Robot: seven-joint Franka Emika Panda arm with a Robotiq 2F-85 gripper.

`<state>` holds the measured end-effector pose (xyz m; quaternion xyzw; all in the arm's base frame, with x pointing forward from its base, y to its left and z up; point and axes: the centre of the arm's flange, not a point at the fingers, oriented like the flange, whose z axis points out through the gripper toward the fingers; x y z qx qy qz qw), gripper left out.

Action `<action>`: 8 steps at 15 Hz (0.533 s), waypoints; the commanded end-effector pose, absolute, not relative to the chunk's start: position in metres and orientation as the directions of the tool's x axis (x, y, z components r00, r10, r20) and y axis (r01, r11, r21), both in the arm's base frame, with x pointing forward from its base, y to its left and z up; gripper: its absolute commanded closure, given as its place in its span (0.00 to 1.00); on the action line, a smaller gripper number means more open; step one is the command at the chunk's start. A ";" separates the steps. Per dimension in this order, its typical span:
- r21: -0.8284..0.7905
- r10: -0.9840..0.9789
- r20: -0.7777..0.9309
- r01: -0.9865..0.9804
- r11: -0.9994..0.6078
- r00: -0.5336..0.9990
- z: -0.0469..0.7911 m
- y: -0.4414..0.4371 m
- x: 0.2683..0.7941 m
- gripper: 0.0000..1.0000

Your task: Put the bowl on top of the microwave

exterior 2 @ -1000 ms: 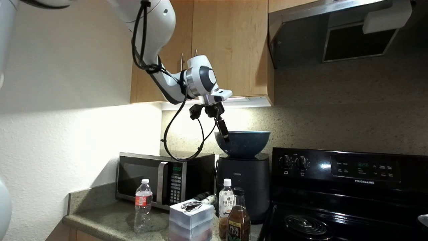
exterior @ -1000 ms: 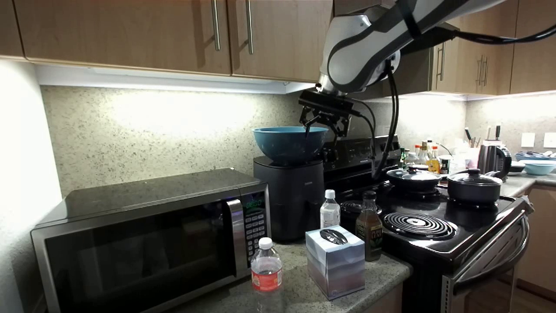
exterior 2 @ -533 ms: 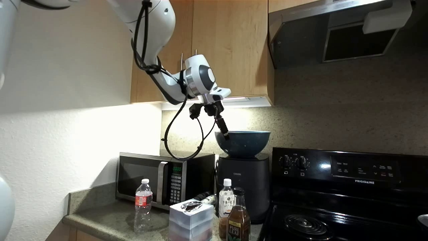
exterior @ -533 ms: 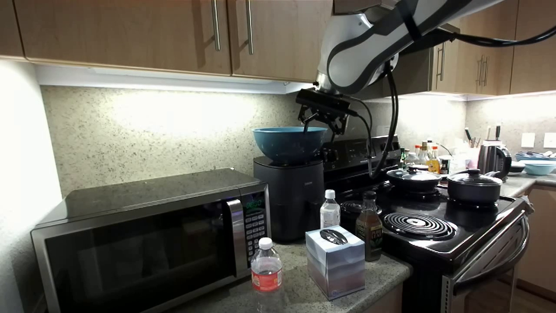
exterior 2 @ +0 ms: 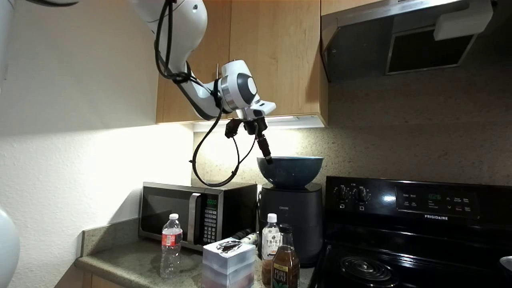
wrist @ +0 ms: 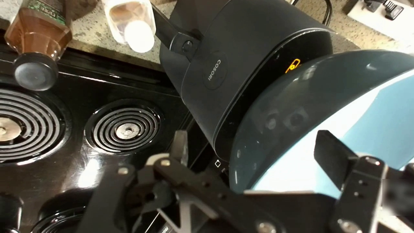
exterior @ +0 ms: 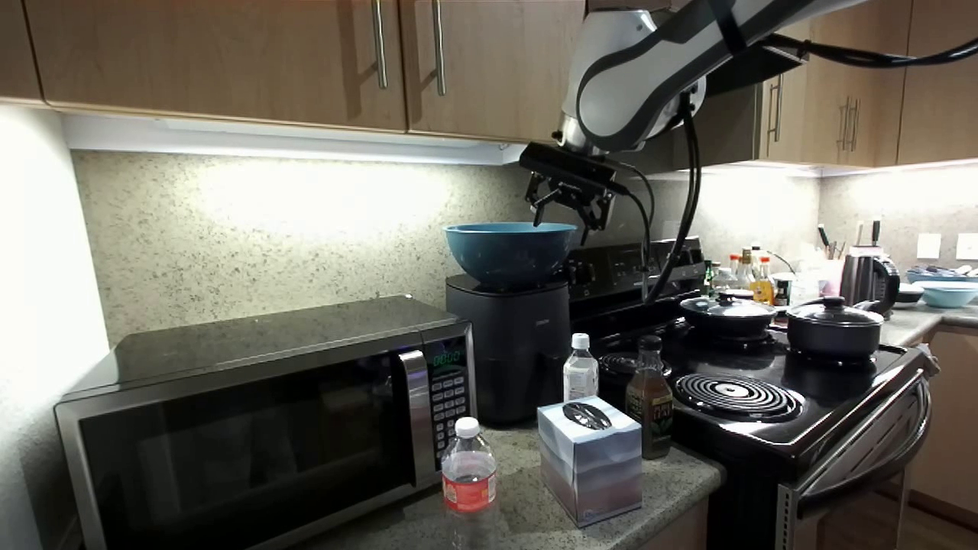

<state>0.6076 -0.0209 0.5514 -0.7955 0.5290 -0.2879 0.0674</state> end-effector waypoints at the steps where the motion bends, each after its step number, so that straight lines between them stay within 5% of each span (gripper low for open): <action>1: -0.398 -0.905 0.372 -0.846 -0.356 0.206 0.534 -0.032 0.609 0.00; 5: -0.382 -0.900 0.402 -0.862 -0.332 0.169 0.516 -0.042 0.624 0.00; 6: -0.379 -0.899 0.406 -0.865 -0.330 0.165 0.514 -0.043 0.627 0.06; 7: -0.372 -0.897 0.409 -0.868 -0.330 0.166 0.510 -0.043 0.629 0.27; 8: -0.365 -0.897 0.409 -0.871 -0.330 0.168 0.506 -0.044 0.632 0.30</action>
